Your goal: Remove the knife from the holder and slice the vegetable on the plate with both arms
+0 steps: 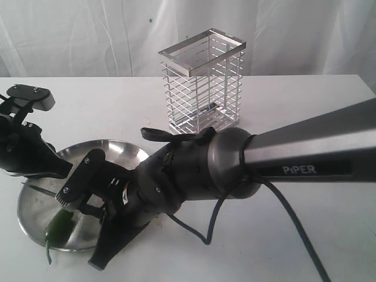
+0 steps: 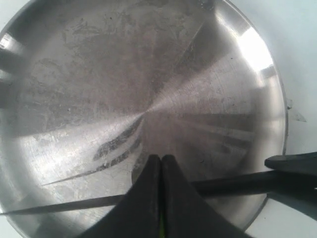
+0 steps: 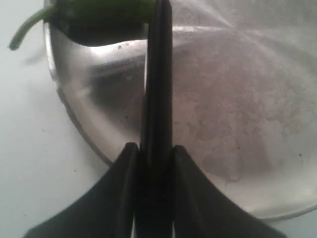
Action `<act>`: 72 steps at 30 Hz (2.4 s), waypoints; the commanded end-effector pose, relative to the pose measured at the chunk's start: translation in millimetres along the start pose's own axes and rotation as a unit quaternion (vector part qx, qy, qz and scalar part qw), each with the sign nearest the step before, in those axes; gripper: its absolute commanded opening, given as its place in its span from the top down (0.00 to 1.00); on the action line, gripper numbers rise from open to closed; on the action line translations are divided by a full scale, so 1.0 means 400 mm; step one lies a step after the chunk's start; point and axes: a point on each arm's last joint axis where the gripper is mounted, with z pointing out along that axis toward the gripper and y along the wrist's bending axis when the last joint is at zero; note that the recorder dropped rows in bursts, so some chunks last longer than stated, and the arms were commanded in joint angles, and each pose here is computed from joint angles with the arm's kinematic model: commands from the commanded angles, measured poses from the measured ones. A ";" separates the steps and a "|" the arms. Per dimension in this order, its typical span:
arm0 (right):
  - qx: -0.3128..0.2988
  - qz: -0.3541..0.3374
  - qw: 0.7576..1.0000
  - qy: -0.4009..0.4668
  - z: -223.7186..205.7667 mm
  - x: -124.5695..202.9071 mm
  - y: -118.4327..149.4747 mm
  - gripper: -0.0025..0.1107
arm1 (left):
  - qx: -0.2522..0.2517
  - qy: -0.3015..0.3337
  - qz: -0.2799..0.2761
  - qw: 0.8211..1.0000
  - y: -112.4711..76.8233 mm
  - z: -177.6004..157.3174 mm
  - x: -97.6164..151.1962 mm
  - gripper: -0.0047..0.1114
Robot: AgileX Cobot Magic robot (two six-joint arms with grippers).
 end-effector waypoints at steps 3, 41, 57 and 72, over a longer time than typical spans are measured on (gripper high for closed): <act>-0.005 0.002 1.000 0.022 -0.017 0.003 -0.007 0.98 | 0.005 -0.002 -0.002 1.000 -0.006 -0.006 0.001 0.95; -0.010 0.006 0.999 0.051 -0.098 0.026 0.034 0.98 | -0.005 -0.006 -0.006 1.000 -0.002 0.002 0.011 0.95; -0.009 -0.006 0.997 0.070 -0.072 0.041 0.034 0.98 | -0.004 -0.004 -0.006 1.000 -0.003 0.002 0.011 0.95; 0.000 -0.033 0.996 0.087 -0.044 0.054 0.028 0.98 | 0.004 0.005 -0.006 1.000 -0.006 0.002 0.016 0.95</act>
